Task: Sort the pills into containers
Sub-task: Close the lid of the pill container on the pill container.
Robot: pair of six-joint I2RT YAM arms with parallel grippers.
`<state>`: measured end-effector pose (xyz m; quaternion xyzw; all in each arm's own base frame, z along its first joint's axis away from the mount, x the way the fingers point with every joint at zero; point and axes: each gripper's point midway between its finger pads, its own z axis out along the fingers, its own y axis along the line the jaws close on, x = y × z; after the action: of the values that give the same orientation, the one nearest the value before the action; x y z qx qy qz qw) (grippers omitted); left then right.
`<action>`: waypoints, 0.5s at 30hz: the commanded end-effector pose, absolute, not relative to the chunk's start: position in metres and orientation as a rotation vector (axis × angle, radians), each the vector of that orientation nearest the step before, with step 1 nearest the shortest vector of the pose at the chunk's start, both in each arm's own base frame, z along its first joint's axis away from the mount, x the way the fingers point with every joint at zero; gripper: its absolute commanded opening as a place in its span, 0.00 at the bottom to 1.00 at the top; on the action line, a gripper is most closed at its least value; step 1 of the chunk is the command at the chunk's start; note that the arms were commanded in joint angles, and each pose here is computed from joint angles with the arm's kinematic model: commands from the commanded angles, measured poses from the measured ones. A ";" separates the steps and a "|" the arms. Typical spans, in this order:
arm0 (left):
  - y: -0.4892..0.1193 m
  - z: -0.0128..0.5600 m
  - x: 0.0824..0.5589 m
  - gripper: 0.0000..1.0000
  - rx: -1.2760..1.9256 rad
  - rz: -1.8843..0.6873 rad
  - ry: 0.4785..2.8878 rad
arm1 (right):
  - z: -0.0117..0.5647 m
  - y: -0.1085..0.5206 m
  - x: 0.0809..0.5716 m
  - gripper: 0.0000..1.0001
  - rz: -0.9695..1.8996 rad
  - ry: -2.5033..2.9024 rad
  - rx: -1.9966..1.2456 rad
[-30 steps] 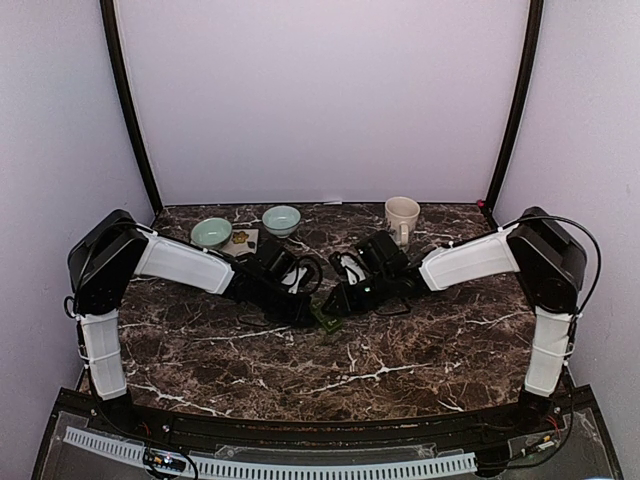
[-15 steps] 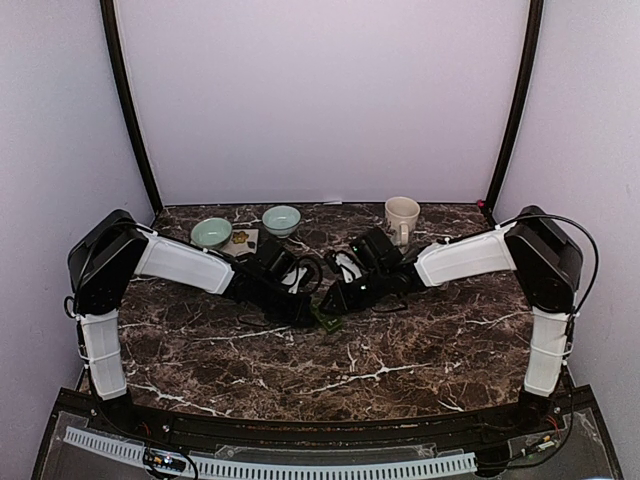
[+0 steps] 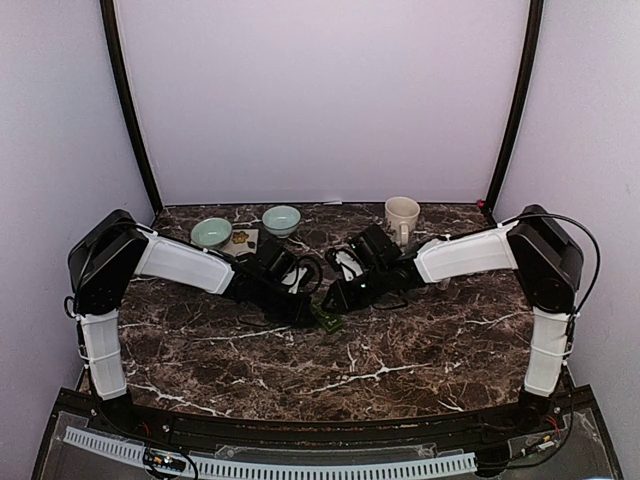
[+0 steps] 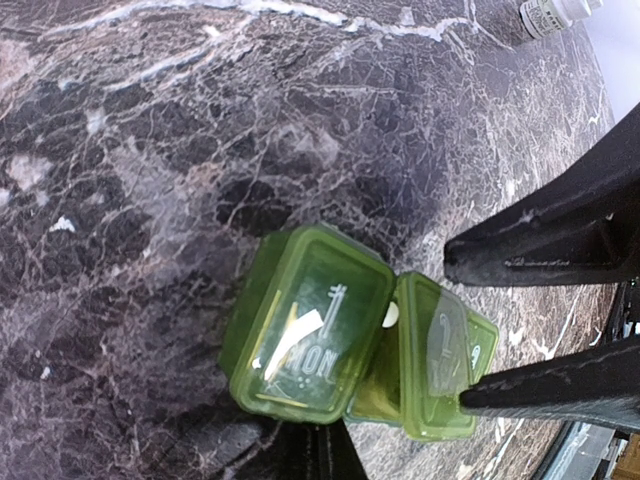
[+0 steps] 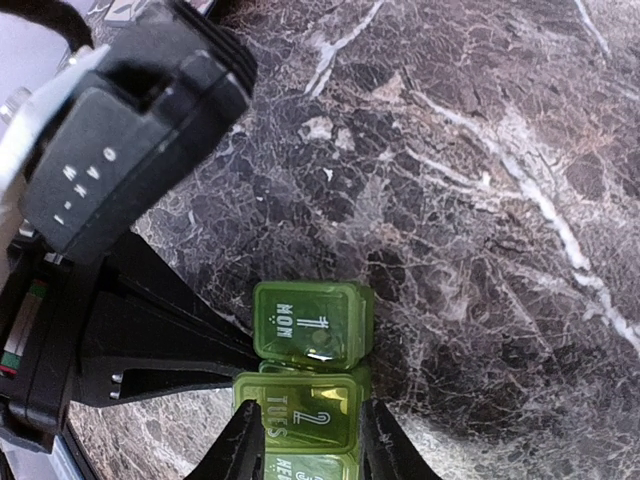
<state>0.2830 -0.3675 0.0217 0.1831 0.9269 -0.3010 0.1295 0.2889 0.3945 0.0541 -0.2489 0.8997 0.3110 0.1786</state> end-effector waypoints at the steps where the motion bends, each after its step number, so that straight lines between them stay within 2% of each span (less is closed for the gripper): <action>1: -0.371 0.020 0.279 0.00 0.561 -0.868 2.700 | 0.076 0.402 0.295 0.33 0.873 2.481 -0.723; 15: -0.372 0.020 0.279 0.00 0.560 -0.870 2.700 | 0.051 0.403 0.289 0.39 0.866 2.570 -0.743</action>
<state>0.2830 -0.3675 0.0217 0.1831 0.9269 -0.3010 0.1295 0.2916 0.3956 0.0568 -0.2507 0.9029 0.3026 0.1739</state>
